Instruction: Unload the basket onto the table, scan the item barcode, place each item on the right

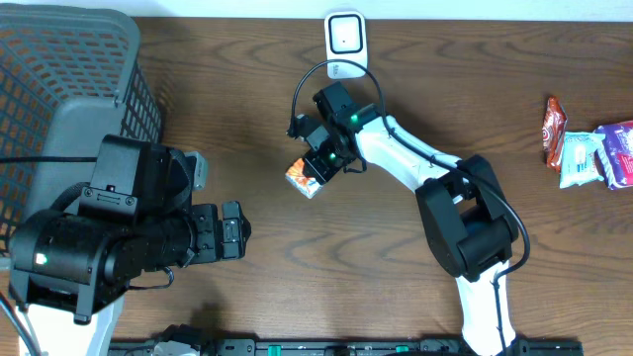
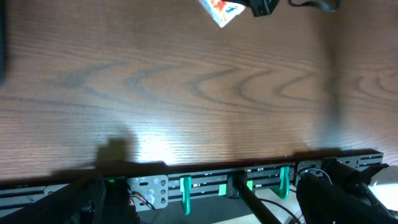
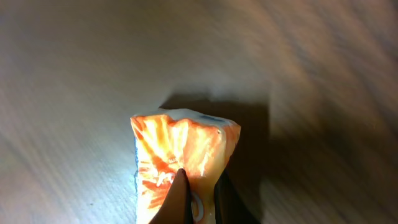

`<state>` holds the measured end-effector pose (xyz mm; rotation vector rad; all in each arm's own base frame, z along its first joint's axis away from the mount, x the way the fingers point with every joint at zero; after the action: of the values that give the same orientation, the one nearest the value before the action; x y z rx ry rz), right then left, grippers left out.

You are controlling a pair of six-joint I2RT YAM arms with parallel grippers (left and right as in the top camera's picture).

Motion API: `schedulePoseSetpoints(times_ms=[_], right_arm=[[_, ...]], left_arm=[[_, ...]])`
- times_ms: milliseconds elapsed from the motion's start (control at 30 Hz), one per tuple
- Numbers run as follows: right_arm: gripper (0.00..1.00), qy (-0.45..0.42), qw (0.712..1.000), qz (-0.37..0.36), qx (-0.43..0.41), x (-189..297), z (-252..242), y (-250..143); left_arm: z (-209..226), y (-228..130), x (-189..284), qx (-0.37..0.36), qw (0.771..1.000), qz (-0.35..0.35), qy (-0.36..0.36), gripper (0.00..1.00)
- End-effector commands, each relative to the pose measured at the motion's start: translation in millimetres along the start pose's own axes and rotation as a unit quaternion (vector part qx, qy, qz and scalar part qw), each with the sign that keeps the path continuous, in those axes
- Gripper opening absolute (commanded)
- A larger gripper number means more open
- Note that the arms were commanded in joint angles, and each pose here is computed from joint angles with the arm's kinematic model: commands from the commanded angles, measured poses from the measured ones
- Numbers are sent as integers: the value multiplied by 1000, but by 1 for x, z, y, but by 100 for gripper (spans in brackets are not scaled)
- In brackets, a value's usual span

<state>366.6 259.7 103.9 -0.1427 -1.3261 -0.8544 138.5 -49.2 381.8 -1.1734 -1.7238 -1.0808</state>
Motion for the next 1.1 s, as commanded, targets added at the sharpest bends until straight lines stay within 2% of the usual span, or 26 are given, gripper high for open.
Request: schedulePoseSetpoints(times_ms=[0,100,200,333,467,667,900,1067], right_arm=[[1,-91,992,-7,-92,38,-18,11],[1,-105,989,-24,-98,63,-13,16],[1,-179,973,-15,-142,68,-17,13],[1,-326,917,-7,-228,72,-29,4],[1,-427,854,-25,-298,71,-38,-9],[1,-531,800,-25,-278,54,-47,-34],[1,-531,822,4,-207,44,-39,-33],[1,-502,842,-27,-198,35,-27,-20]], left_arm=[[2,-2,2,2,1000,3,6,98],[2,-2,2,2,1000,3,6,98],[2,-2,2,2,1000,3,6,98],[2,-2,2,2,1000,3,6,98],[2,-2,2,2,1000,3,6,98],[2,-2,2,2,1000,3,6,98],[2,-2,2,2,1000,3,6,98],[2,-2,2,2,1000,3,6,98]])
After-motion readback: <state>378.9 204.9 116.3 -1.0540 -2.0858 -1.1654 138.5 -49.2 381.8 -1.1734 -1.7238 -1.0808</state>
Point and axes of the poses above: each gripper's point midway between its finger pads, its own x axis back along the fingers, its own z axis along the line the jaws close on, y = z × x, the point moved 10 cm from there along x, back along the fingers, and after that the axes turned 7 degrees about x, right-handed, at the moved point
